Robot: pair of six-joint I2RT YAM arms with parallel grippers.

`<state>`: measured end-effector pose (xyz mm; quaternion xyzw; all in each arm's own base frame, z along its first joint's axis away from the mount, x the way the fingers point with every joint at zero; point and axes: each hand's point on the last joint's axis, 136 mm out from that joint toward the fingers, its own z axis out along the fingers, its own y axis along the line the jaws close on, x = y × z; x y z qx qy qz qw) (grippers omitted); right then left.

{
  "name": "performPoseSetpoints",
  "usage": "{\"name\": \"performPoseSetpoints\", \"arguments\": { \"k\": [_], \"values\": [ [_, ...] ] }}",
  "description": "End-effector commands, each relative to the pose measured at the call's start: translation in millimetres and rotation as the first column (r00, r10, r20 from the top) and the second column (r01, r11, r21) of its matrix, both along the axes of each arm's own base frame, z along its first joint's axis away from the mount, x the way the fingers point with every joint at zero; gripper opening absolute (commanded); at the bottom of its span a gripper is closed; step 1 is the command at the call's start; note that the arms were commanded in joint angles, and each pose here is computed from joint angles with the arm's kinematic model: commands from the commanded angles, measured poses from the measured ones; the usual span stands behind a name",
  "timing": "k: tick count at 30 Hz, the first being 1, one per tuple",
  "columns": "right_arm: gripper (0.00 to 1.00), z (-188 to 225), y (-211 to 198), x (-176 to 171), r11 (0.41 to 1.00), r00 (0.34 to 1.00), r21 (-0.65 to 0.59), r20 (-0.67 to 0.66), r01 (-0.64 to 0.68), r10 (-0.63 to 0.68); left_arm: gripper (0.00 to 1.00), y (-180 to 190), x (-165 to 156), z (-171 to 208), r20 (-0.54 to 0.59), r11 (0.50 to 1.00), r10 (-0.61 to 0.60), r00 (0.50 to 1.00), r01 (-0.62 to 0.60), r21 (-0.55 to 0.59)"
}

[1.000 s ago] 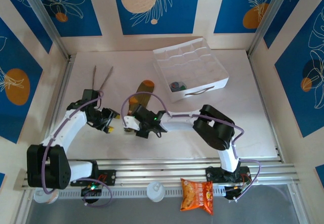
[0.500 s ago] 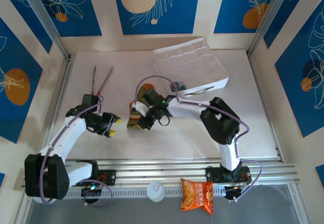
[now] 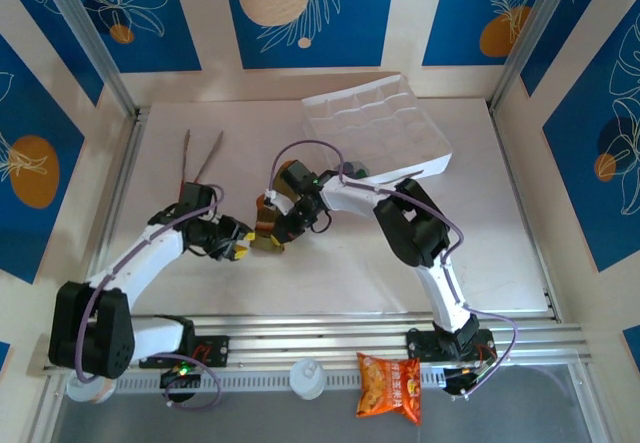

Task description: Roll the socks

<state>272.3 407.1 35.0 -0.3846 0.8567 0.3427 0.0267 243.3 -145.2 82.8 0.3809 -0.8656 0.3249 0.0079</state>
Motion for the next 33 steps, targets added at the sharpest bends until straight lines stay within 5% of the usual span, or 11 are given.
{"name": "performPoseSetpoints", "arguments": {
  "k": [1,7,10,16,26,33],
  "values": [
    [0.0,-2.8,-1.6,3.1,0.999,0.998,-0.029,-0.06,0.027,-0.029,0.33,-14.2,15.9,2.1,0.039,0.999,-0.034,0.999,0.035,-0.021],
    [0.0,-13.8,-5.8,13.4,0.993,0.99,-0.087,-0.114,0.075,-0.085,0.26,-11.0,22.4,-12.3,0.026,0.996,-0.066,0.997,0.065,0.055],
    [0.0,-15.0,-5.8,15.8,0.992,0.987,-0.092,-0.128,0.086,-0.097,0.43,-6.2,30.6,-14.1,0.049,0.991,-0.085,0.995,0.079,0.107],
    [0.0,-16.3,-5.2,18.4,0.991,0.982,-0.092,-0.153,0.093,-0.107,0.5,-4.8,44.4,-23.8,0.061,0.984,-0.11,0.992,0.1,0.15],
    [0.0,-17.8,-5.9,23.7,0.99,0.976,-0.085,-0.177,0.114,-0.128,0.48,-2.2,49.4,-53.5,0.0,0.978,-0.087,0.996,0.086,0.188],
    [0.07,-13.9,-1.5,18.5,0.994,0.986,-0.062,-0.136,0.087,-0.094,0.35,3.6,48.1,-77.6,-0.118,0.967,-0.034,0.992,0.062,0.248]
  ]
}}
